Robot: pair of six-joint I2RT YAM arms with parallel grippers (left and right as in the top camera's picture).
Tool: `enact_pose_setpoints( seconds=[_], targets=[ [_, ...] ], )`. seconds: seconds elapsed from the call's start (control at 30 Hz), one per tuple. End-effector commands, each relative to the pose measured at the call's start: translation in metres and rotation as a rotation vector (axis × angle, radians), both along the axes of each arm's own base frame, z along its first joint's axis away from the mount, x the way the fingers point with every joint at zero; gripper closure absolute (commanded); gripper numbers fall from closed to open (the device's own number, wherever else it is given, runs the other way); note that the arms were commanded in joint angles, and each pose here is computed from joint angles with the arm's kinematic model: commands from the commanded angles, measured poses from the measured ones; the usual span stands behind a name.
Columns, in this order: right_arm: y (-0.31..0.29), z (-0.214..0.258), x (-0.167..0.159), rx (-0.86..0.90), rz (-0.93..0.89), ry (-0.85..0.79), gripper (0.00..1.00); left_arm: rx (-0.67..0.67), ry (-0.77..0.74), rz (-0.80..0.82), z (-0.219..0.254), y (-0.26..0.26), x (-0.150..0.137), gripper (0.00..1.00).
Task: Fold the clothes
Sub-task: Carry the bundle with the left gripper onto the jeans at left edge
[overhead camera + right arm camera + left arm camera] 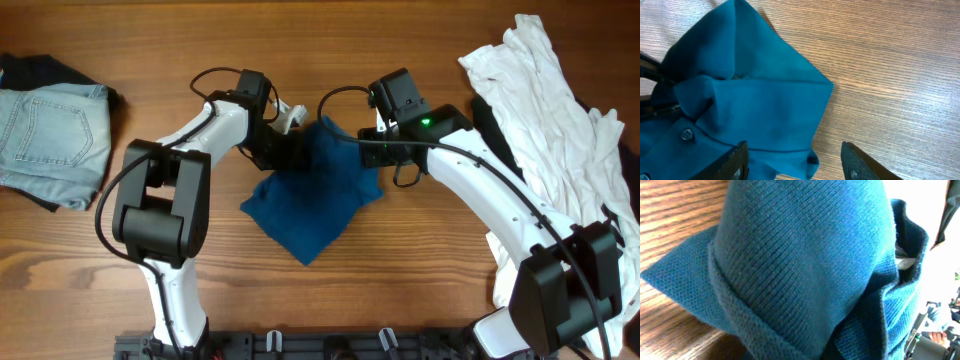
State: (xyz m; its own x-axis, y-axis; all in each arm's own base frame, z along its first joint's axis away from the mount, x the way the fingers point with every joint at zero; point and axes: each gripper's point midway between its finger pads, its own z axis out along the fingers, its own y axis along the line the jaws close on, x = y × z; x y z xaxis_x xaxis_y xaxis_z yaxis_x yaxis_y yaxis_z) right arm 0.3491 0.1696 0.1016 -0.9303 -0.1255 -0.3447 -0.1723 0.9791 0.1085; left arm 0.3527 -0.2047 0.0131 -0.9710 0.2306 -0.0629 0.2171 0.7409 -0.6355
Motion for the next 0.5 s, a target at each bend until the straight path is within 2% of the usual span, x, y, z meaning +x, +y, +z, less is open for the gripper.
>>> enact_pose_setpoints(
  seconds=[0.0, 0.07, 0.13, 0.23, 0.33, 0.47],
  targets=[
    [-0.014, 0.014, 0.007, -0.031, -0.112, -0.046, 0.41, -0.026, -0.081, 0.044, 0.016, 0.022, 0.027, 0.96],
    [-0.022, 0.022, 0.009, -0.034, -0.147, -0.066, 0.40, -0.012, -0.175, 0.130, 0.045, 0.055, 0.057, 0.96],
    [-0.034, 0.029, 0.010, -0.029, -0.176, -0.077, 0.39, 0.029, -0.319, 0.278, 0.092, 0.119, 0.092, 0.96],
    [-0.040, 0.029, 0.009, -0.030, -0.189, -0.067, 0.39, 0.093, -0.489, 0.442, 0.139, 0.197, 0.117, 0.96],
    [-0.040, 0.029, 0.008, -0.033, -0.189, -0.062, 0.39, 0.145, -0.693, 0.601, 0.185, 0.281, 0.133, 0.96],
    [-0.039, 0.029, 0.007, -0.026, -0.185, -0.058, 0.39, 0.238, -0.836, 0.765, 0.210, 0.377, 0.131, 0.96]
  ],
)
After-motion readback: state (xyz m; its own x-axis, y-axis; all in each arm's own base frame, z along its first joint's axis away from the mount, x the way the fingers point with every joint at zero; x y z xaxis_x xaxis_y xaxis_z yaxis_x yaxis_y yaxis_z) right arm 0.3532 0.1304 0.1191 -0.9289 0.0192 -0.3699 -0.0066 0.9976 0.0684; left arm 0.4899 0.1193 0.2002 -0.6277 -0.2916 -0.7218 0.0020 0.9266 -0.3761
